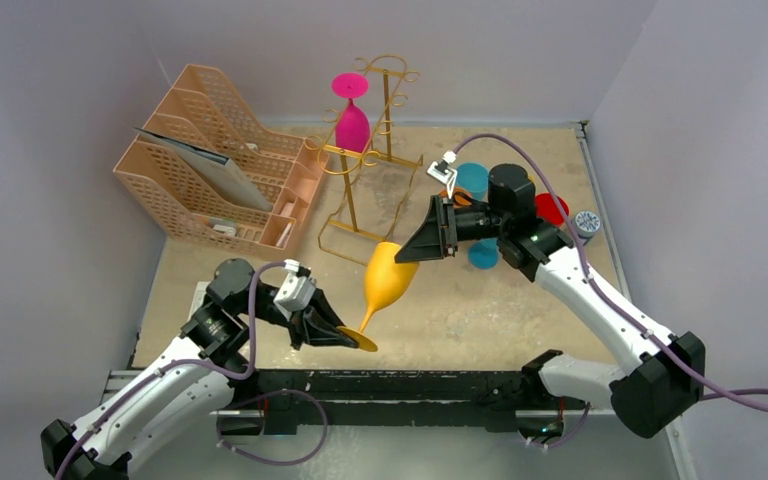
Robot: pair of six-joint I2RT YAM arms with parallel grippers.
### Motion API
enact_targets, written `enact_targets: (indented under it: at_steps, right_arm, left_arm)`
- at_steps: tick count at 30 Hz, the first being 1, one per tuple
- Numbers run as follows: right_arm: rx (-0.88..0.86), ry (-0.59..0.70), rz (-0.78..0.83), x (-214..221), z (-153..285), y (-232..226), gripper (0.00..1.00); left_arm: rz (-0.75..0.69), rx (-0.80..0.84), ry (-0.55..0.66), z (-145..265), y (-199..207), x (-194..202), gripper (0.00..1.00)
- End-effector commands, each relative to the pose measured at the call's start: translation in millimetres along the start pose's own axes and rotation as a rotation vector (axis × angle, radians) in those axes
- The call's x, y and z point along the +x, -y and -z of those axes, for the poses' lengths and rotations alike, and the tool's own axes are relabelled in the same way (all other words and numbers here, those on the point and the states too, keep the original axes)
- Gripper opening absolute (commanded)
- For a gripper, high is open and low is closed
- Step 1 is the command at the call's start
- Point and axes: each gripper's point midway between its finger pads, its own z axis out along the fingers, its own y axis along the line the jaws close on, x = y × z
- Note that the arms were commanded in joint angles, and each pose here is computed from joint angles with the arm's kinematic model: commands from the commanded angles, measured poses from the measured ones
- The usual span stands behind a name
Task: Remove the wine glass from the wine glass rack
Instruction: Place the wine glass at the center of the board.
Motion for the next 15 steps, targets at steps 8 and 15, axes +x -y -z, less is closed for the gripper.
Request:
enact_targets:
  at_steps: [8,15]
  right_arm:
    - [-0.094,-0.070,-0.014,7.8,3.3,-17.8,0.38]
    - [-0.131,-0.100,-0.032,8.7,3.1,-22.8,0.32]
  left_arm:
    - [-0.035,0.022,0.014,-0.8,3.7,-5.2,0.00]
    - [-0.035,0.027,0.014,-0.8,4.6,-5.3,0.00]
